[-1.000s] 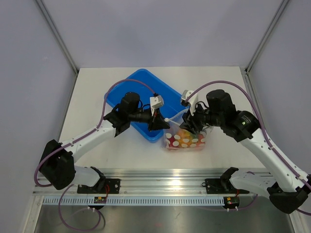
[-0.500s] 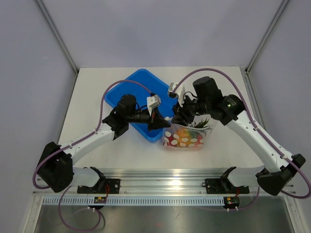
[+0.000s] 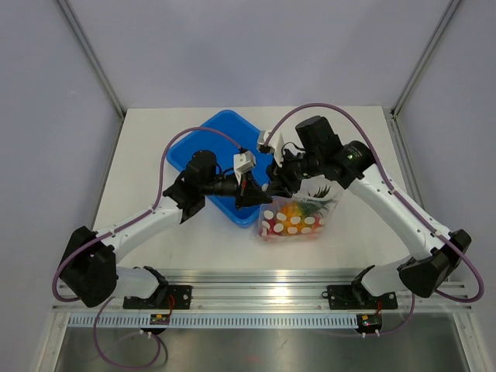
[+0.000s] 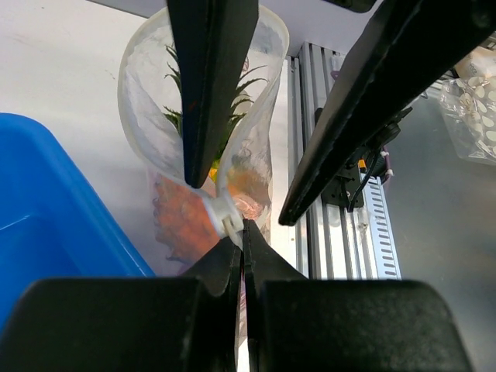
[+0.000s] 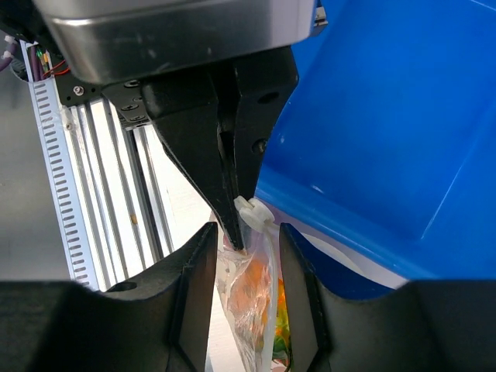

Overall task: Place the food in the zip-top bag and seal the zipper
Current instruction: Zip the zipper food storage bag at the center of the board.

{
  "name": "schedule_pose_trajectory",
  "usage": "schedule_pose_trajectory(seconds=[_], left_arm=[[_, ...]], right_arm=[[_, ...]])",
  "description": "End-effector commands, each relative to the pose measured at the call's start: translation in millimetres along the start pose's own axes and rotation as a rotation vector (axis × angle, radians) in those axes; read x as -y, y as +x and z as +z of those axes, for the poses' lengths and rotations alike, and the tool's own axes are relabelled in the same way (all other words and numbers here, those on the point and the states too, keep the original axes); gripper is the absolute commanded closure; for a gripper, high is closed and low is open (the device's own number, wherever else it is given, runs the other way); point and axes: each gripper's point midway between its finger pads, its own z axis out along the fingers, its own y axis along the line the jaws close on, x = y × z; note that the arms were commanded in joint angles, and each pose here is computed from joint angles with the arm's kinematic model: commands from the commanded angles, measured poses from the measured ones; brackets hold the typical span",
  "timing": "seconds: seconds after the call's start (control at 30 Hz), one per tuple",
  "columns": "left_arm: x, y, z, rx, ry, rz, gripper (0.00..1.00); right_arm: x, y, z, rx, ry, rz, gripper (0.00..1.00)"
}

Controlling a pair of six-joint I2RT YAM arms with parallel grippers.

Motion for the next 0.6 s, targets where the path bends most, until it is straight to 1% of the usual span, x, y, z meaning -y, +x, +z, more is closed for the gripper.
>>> schedule_pose_trajectory(seconds=[0.0, 0.17, 0.2, 0.33, 0.47, 0.57], left_arm=[[9, -23, -2, 0.051, 0.046, 0.088, 1.00], [11, -19, -2, 0.038, 0.058, 0.098, 1.00], [11, -18, -2, 0.035, 0.062, 0.101, 1.00], [17, -10, -5, -0.001, 0.094, 0.118, 1.00], [21, -10, -9, -0.003, 0.110, 0.175, 1.00], [23, -12, -9, 0.006, 0.120, 0.200, 1.00]], right_arm=[[-4, -18, -3, 0.046, -0.031, -0.058, 0.55], [-6, -23, -6, 0.067, -0.034, -0.098, 0.53], [-6, -23, -7, 0.065, -0.036, -0.111, 0.51], [-13, -23, -20, 0.073, -0.030, -0.153, 0.49], [-19, -24, -39, 0.117, 0.015, -0.195, 0.47], [-23, -25, -42, 0.122, 0.007, -0.201, 0.47]])
